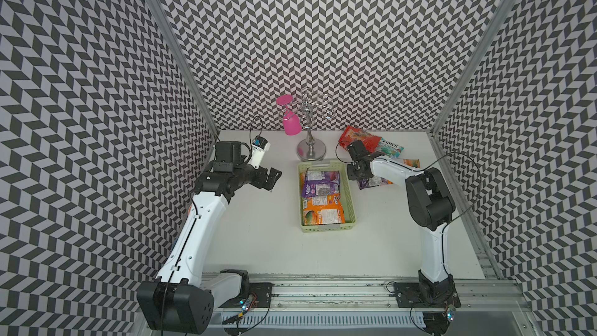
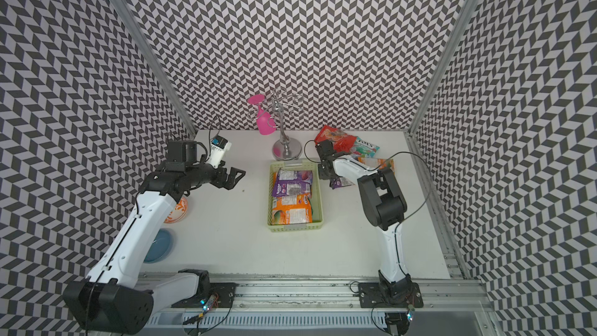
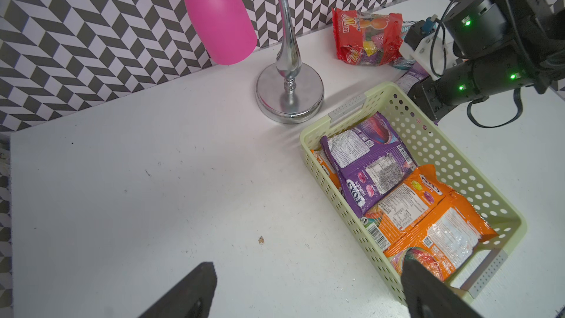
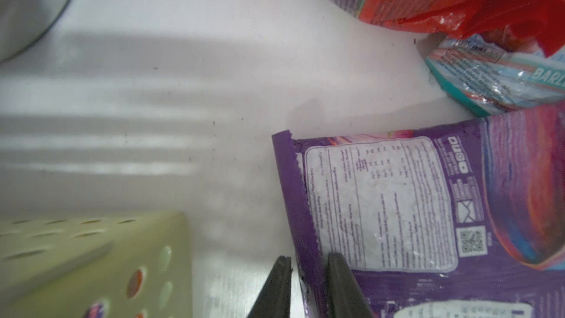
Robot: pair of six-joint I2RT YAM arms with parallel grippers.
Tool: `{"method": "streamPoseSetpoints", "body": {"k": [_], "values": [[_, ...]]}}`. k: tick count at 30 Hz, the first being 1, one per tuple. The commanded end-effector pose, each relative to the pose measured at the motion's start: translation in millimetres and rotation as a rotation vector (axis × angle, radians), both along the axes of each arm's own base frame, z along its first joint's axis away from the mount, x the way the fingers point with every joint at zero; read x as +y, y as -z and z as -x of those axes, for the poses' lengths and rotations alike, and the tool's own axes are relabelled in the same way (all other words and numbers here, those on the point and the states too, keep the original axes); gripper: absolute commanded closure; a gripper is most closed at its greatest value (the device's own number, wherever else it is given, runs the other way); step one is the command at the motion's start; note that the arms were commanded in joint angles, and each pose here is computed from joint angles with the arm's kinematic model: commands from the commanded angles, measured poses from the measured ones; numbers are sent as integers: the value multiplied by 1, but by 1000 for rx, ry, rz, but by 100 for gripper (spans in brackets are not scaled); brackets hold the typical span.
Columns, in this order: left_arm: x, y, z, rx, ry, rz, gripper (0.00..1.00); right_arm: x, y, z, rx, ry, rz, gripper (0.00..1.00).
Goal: Put the candies in the basket
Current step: Pick up the candy at the center of the board.
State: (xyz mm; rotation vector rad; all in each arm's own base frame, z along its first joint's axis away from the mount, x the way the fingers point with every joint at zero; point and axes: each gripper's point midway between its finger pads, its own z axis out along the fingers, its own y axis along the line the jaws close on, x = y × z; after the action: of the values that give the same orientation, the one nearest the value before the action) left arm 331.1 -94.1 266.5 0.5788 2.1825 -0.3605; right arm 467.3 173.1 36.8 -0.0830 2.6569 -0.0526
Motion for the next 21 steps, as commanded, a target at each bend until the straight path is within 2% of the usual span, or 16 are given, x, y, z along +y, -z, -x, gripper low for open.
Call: {"method": "streamPoseSetpoints", "body": {"k": [1, 7, 16, 21], "values": [[-2, -7, 3, -28, 10, 27, 1, -6, 22, 3, 36, 9, 57, 77], [-1, -8, 4, -32, 10, 31, 1, -4, 17, 2, 31, 4, 53, 100], [-1, -7, 3, -26, 12, 34, 1, 2, -66, -7, -95, -14, -11, 100], [-2, -8, 5, -30, 18, 38, 1, 0, -96, -4, -131, -24, -41, 100]]}}
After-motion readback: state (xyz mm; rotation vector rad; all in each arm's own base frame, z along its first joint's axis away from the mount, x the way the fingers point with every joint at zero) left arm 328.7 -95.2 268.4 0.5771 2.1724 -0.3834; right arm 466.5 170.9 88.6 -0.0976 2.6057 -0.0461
